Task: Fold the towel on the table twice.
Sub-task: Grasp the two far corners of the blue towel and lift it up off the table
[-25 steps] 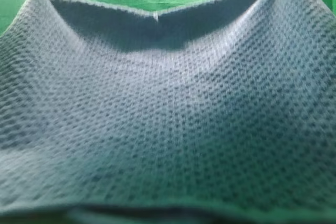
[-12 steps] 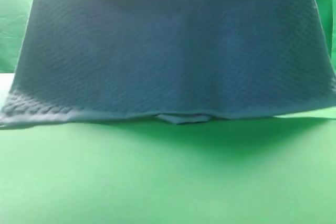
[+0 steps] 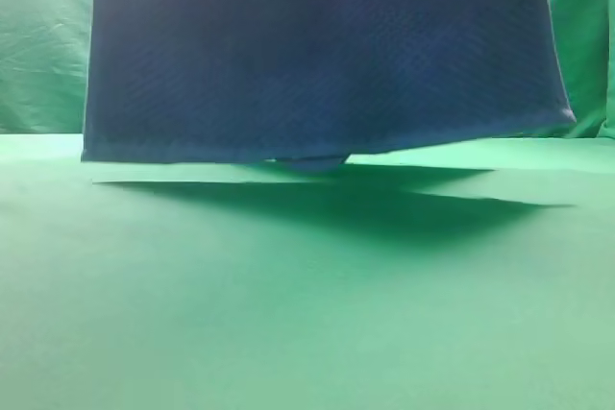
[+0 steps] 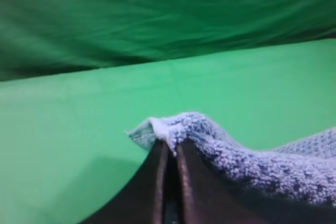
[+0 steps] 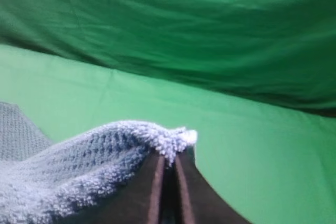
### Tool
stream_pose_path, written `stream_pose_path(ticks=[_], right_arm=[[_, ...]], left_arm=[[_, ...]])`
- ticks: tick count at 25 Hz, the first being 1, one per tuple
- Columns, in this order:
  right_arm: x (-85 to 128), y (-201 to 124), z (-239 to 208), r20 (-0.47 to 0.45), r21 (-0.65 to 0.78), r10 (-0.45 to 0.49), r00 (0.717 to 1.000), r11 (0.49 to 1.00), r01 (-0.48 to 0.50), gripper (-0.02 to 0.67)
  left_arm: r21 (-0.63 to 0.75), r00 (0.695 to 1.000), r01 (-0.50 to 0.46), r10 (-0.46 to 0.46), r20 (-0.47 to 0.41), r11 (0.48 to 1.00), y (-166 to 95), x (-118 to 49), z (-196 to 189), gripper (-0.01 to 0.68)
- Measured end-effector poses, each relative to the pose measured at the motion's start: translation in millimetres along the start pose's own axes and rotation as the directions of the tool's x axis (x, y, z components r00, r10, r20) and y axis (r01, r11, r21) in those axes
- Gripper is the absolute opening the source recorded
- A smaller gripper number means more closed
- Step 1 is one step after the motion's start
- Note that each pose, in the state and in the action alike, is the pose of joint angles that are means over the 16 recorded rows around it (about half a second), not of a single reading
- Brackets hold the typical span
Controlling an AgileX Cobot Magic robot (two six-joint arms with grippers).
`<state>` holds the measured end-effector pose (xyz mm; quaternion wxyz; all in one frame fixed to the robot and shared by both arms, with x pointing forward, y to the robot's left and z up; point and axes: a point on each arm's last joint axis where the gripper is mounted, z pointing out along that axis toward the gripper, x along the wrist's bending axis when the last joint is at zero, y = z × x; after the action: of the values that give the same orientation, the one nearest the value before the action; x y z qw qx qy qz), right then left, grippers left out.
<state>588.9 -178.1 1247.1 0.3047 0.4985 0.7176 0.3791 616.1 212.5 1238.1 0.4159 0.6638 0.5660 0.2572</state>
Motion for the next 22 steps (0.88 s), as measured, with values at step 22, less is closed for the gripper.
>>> stream_pose_path(ticks=[22], right_arm=[[-16.2,6.3,79.5,0.026,-0.106,0.03,0.999,0.994,-0.027,0.0]], left_arm=[[-0.172,0.998,0.037,-0.044,-0.035,0.984,9.5,26.3,47.5,0.0]])
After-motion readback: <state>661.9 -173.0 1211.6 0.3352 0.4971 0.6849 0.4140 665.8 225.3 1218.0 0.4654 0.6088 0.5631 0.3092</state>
